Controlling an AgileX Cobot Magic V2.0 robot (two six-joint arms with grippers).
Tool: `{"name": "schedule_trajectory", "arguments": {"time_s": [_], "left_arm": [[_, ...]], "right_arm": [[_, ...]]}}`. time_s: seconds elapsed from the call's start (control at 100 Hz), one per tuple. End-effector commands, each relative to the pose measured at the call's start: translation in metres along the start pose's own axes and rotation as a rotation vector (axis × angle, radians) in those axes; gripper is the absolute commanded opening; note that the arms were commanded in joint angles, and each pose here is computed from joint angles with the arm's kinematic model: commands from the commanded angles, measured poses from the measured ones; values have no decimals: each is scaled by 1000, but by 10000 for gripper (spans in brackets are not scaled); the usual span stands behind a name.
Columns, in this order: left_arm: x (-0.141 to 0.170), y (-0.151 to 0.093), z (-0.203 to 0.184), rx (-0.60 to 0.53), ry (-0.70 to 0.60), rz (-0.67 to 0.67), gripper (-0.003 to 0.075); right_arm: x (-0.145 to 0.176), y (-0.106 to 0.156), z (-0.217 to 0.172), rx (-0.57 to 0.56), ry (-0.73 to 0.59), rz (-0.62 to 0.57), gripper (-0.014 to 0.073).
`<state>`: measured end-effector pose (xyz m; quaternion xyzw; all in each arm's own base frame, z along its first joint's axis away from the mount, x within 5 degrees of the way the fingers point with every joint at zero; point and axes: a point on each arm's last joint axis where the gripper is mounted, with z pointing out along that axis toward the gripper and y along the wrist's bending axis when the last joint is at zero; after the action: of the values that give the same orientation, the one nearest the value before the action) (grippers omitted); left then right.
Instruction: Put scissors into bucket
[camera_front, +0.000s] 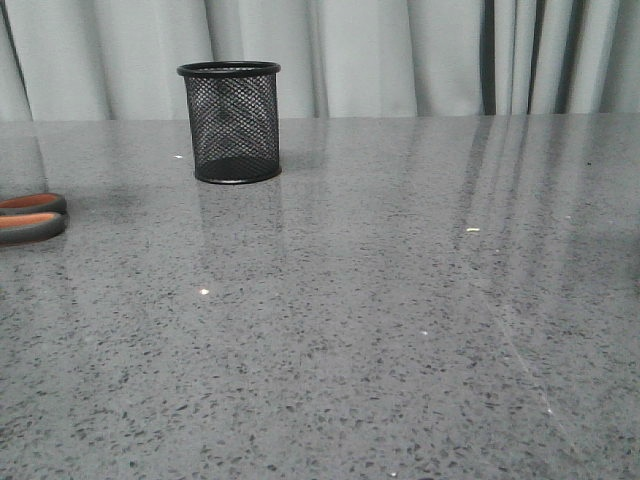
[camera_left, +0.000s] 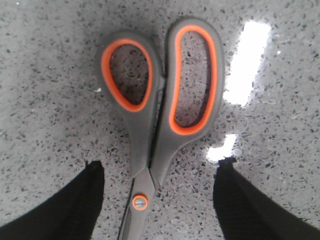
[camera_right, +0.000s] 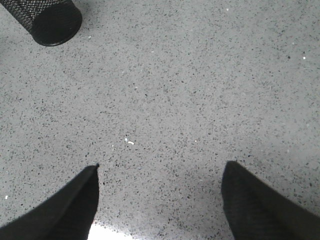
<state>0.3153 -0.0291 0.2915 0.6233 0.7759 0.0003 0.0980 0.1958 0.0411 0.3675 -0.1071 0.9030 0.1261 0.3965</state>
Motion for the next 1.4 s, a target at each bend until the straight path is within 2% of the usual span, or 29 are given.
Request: {"name": "schedule_trajectory", "arguments": {"time_s": [0.0, 0.61, 1.14, 1.26, 1.39], "left_arm": [[-2, -2, -12, 0, -18, 6, 430], [0, 12, 27, 97, 31, 69, 430], [0, 14, 28, 91, 29, 78, 429], [0, 14, 28, 91, 29, 78, 403], [0, 14, 28, 91, 29, 85, 336]], "right_arm": [[-12, 2, -10, 4, -96, -15, 466], [-12, 2, -9, 3, -92, -15, 466], [-12, 2, -9, 2, -88, -15, 466], [-12, 2, -9, 2, -88, -15, 466], [-12, 2, -9, 1, -86, -15, 466]]}}
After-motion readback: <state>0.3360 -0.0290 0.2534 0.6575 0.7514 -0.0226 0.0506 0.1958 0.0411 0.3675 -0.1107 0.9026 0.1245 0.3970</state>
